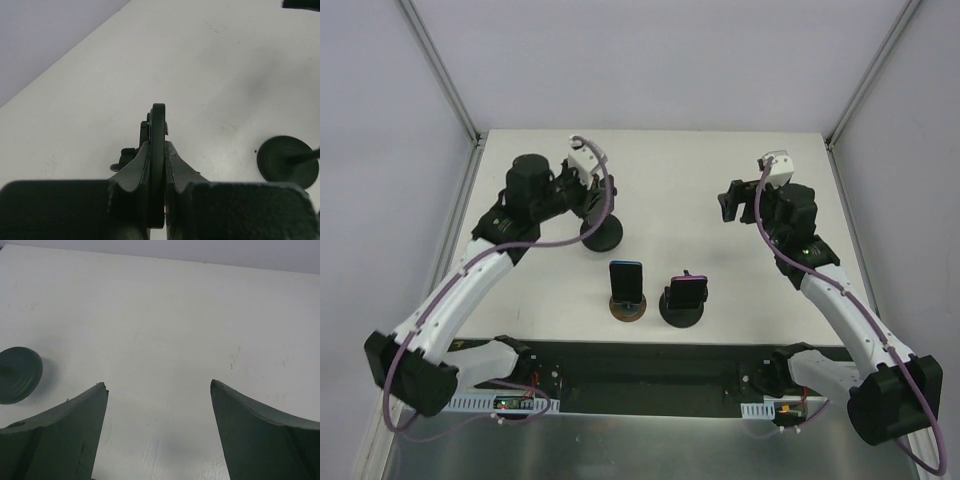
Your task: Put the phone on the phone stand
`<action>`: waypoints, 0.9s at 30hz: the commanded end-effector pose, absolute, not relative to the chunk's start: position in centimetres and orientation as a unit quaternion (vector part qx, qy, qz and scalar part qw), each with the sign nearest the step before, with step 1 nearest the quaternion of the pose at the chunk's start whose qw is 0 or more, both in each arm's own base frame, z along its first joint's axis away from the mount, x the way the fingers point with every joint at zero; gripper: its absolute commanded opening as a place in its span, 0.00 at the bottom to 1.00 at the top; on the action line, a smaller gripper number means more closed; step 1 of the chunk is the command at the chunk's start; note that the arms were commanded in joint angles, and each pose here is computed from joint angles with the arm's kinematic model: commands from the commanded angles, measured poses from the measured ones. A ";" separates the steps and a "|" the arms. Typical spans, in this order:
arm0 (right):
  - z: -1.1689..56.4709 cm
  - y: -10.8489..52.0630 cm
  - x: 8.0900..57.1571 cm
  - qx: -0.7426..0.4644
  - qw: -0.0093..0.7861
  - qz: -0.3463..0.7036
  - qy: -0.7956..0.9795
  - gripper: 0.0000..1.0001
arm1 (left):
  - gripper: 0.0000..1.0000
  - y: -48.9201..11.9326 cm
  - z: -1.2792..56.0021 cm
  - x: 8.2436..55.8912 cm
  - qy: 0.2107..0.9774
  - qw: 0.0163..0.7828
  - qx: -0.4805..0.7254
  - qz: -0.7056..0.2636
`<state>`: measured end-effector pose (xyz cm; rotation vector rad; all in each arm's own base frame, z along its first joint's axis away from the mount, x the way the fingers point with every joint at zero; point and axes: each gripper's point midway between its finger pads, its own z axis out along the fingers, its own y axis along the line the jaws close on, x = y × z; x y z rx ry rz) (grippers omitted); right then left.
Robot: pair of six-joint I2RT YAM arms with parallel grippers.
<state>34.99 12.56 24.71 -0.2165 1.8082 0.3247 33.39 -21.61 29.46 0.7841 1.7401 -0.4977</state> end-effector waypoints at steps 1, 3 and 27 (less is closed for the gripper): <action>27.0 13.2 35.8 -0.115 0.626 0.151 0.757 0.85 | 0.00 -20.7 34.0 26.8 0.648 0.610 0.390 -0.236; 26.6 13.2 36.2 -0.120 0.621 0.147 0.760 0.85 | 0.00 -20.0 32.5 24.8 0.659 0.591 0.396 -0.244; 26.9 15.6 35.7 -0.159 0.621 0.199 0.741 0.85 | 0.00 -17.0 27.9 14.0 0.635 0.487 0.541 -0.258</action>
